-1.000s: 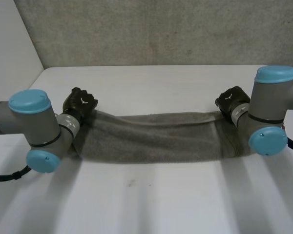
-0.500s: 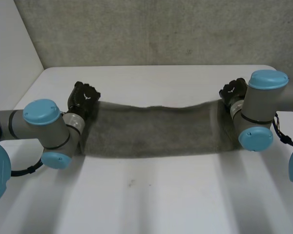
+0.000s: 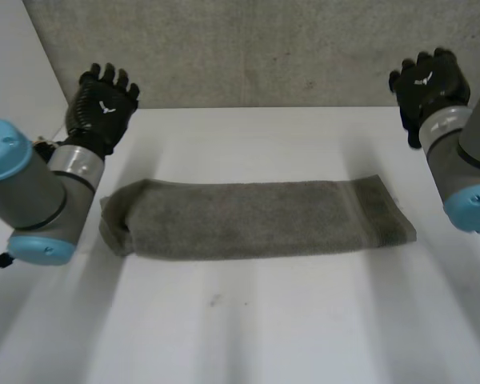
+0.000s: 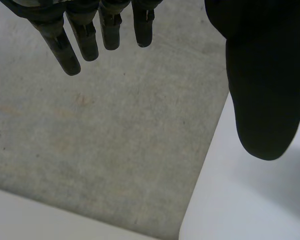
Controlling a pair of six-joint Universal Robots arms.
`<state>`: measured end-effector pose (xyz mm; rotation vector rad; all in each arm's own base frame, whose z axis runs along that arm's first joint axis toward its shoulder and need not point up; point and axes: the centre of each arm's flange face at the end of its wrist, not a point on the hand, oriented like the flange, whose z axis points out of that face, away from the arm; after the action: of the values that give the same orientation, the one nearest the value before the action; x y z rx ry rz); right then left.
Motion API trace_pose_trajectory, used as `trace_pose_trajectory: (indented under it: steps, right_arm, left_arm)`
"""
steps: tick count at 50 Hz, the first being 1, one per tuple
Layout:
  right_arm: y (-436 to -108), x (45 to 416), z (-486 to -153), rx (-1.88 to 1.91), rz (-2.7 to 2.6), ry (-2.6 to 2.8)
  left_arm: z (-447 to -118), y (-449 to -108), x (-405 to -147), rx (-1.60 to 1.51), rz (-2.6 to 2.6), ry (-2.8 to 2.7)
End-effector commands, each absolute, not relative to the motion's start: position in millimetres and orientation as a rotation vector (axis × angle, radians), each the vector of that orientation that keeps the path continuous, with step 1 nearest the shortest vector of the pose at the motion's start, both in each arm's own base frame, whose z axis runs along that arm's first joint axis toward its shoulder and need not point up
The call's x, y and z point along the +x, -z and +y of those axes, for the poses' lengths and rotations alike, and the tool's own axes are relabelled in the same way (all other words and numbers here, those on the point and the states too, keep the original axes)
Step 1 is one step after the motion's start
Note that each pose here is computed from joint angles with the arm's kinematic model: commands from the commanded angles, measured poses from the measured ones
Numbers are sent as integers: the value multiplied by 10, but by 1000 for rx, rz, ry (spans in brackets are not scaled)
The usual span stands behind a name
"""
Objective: Fold the laundry
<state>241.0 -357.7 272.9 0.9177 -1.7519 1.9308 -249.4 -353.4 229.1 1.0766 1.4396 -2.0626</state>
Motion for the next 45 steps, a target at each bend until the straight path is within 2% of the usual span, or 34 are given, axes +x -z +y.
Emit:
trace_pose_trajectory:
  steps: [1, 13, 21, 45]
  right_arm:
    - [-2337, 2249, -3243, 1025, -2106, -1711]
    - [-1886, 1981, -3152, 1021, -2463, -1639]
    - [-1461, 1865, -3307, 981, -2393, -1728]
    - [-1159, 1789, -3480, 1080, -2234, -1668]
  left_arm:
    - [-3387, -2163, -2133, 968, 1652, 2038]
    - [-3103, -1834, -1929, 695, 2223, 2011]
    - [-2985, -1679, -1906, 636, 2370, 1948]
    - [-2891, -1616, -1961, 667, 2389, 1941]
